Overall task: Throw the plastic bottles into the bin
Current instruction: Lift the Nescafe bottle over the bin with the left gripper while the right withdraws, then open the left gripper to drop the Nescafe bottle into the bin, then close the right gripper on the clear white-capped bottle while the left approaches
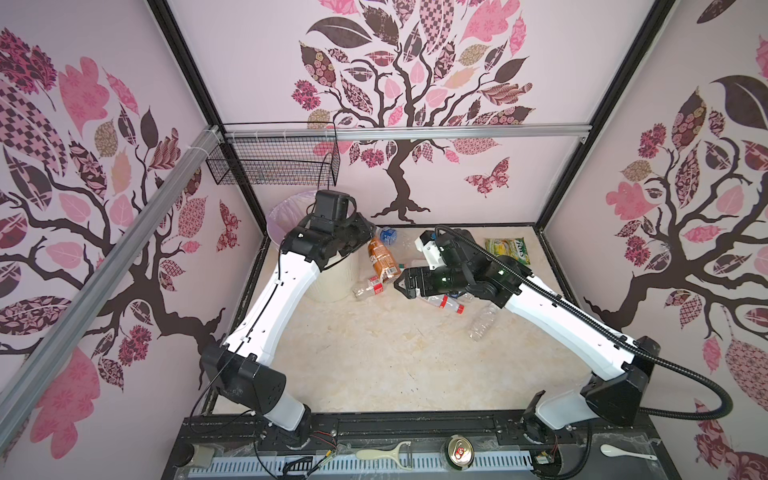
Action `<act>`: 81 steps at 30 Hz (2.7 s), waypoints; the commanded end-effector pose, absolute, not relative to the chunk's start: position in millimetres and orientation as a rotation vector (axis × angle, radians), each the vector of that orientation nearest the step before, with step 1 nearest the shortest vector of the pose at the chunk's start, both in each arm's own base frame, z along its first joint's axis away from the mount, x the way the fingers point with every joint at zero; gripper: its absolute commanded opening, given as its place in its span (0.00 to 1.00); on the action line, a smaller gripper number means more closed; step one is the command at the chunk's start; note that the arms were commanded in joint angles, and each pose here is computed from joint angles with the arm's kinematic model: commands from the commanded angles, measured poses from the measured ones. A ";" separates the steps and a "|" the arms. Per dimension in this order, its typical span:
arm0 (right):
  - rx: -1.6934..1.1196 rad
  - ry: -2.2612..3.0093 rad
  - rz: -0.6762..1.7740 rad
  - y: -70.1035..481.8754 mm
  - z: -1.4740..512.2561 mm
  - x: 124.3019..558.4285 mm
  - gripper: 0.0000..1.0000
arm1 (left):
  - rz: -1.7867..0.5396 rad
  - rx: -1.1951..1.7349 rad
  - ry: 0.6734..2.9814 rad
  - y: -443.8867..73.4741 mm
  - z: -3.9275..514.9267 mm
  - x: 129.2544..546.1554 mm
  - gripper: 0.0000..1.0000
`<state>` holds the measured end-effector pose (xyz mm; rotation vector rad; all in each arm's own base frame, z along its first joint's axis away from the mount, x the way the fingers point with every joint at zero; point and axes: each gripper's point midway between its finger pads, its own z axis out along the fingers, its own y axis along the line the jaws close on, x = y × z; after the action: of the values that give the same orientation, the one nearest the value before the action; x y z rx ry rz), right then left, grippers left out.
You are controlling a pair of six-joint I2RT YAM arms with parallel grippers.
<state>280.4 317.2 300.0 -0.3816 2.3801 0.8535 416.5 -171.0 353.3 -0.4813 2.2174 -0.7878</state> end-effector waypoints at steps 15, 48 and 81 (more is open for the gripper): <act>-0.375 2.325 0.913 325.1 329.5 282.1 1.00 | -0.053 -0.534 1.184 7.8 668.9 340.1 0.31; -0.364 2.365 0.933 326.9 308.4 283.4 1.00 | -0.423 -0.495 1.647 -55.5 528.7 408.9 0.98; 0.563 2.665 0.312 77.1 130.6 279.9 1.00 | -0.775 0.129 2.399 -361.5 277.2 286.5 0.98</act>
<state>287.2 78.9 128.3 0.5527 2.6810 0.3064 300.2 -352.3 294.6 0.1076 2.3400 -0.7464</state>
